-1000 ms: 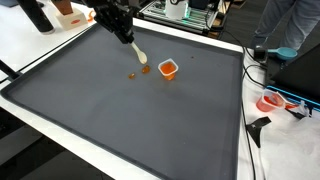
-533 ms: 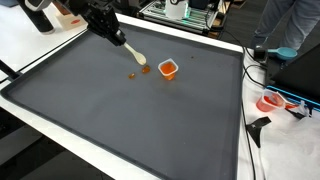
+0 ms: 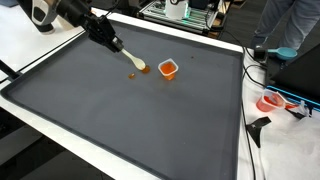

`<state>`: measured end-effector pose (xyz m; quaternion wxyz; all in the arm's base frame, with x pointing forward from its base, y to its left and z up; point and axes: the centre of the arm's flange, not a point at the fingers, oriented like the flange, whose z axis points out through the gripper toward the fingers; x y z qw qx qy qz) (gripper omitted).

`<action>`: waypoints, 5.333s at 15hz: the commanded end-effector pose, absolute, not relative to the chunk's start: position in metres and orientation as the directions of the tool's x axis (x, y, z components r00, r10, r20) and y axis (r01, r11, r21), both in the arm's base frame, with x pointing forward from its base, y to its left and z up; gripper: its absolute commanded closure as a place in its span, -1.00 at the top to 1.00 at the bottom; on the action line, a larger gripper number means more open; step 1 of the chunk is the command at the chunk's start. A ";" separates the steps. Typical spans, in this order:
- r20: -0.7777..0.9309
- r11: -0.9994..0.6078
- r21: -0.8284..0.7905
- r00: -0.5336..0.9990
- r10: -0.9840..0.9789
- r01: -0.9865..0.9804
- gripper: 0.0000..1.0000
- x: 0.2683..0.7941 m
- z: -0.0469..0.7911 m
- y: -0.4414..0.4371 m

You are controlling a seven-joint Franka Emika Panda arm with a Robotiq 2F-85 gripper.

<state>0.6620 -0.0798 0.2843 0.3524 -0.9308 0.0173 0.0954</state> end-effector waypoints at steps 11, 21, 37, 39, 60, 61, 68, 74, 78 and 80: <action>-0.219 -0.704 -0.687 0.975 -0.033 -0.178 -0.94 0.645 0.249 -0.104; -0.217 -0.742 -0.634 0.971 -0.099 -0.217 -0.94 0.646 0.256 -0.102; -0.143 -0.887 -0.449 0.988 -0.050 -0.110 -0.94 0.650 0.343 -0.061; -0.124 -0.908 -0.410 0.992 -0.034 -0.083 -0.94 0.647 0.358 -0.051; -0.028 -0.982 -0.166 0.995 0.095 0.089 -0.75 0.636 0.411 0.010; -0.028 -0.982 -0.166 0.995 0.095 0.089 -0.75 0.636 0.411 0.010; -0.048 -0.965 -0.251 0.994 0.094 0.079 -0.94 0.624 0.406 0.023; -0.092 -0.923 -0.386 0.995 0.031 -0.007 -0.94 0.607 0.380 0.041; -0.151 -0.899 -0.429 0.988 -0.025 -0.088 -0.94 0.596 0.354 0.044; -0.172 -0.885 -0.448 0.984 -0.052 -0.126 -0.94 0.592 0.344 0.046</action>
